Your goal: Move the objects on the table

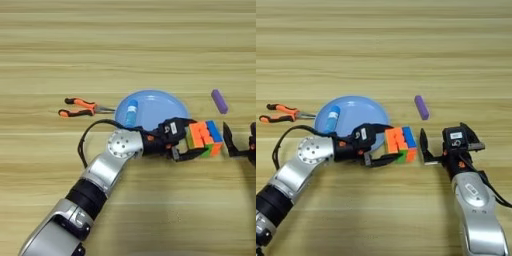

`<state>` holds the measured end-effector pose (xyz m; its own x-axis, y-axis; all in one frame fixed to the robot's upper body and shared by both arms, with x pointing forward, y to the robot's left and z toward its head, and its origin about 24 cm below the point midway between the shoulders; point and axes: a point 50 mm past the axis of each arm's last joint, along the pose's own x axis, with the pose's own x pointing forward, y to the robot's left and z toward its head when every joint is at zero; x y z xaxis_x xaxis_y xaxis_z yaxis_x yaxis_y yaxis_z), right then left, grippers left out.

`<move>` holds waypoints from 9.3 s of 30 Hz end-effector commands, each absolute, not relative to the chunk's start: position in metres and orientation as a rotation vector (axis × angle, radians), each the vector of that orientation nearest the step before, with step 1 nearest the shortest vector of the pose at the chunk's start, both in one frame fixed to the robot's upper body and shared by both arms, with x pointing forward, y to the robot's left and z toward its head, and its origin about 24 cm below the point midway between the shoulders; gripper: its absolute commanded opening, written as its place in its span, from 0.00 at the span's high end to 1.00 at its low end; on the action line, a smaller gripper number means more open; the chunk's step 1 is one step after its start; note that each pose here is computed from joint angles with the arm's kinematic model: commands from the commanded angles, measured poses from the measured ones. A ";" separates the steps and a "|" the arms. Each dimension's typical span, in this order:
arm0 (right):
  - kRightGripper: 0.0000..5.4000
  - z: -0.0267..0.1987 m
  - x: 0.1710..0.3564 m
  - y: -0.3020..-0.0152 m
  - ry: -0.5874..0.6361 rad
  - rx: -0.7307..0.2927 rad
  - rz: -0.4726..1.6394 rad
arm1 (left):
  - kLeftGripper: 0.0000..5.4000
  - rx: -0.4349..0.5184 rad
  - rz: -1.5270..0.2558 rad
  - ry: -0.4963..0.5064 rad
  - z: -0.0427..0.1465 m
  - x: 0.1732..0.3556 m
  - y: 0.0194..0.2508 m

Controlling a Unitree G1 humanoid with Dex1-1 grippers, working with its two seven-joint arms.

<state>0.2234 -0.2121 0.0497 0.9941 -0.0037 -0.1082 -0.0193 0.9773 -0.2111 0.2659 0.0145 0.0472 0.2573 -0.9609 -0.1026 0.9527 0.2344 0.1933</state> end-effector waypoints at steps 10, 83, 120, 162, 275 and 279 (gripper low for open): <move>0.00 0.050 0.227 -0.214 0.096 -0.195 -0.006 | 0.37 0.205 -1.150 -0.126 0.082 0.291 0.051; 0.00 0.045 0.232 -0.221 0.097 -0.176 -0.016 | 0.28 0.290 -0.110 0.194 0.032 0.313 0.272; 0.00 0.045 0.236 -0.222 0.100 -0.178 -0.018 | 0.00 0.306 -0.062 0.116 0.052 0.313 0.277; 0.00 0.038 0.292 -0.220 0.101 -0.184 0.021 | 0.00 0.087 0.042 -0.092 0.073 0.313 0.210; 0.85 0.043 0.291 -0.099 0.079 -0.075 0.381 | 0.00 0.078 0.054 -0.112 0.080 0.305 0.206; 0.85 0.038 0.291 -0.096 0.095 -0.074 0.392 | 0.00 0.077 0.057 -0.113 0.080 0.305 0.207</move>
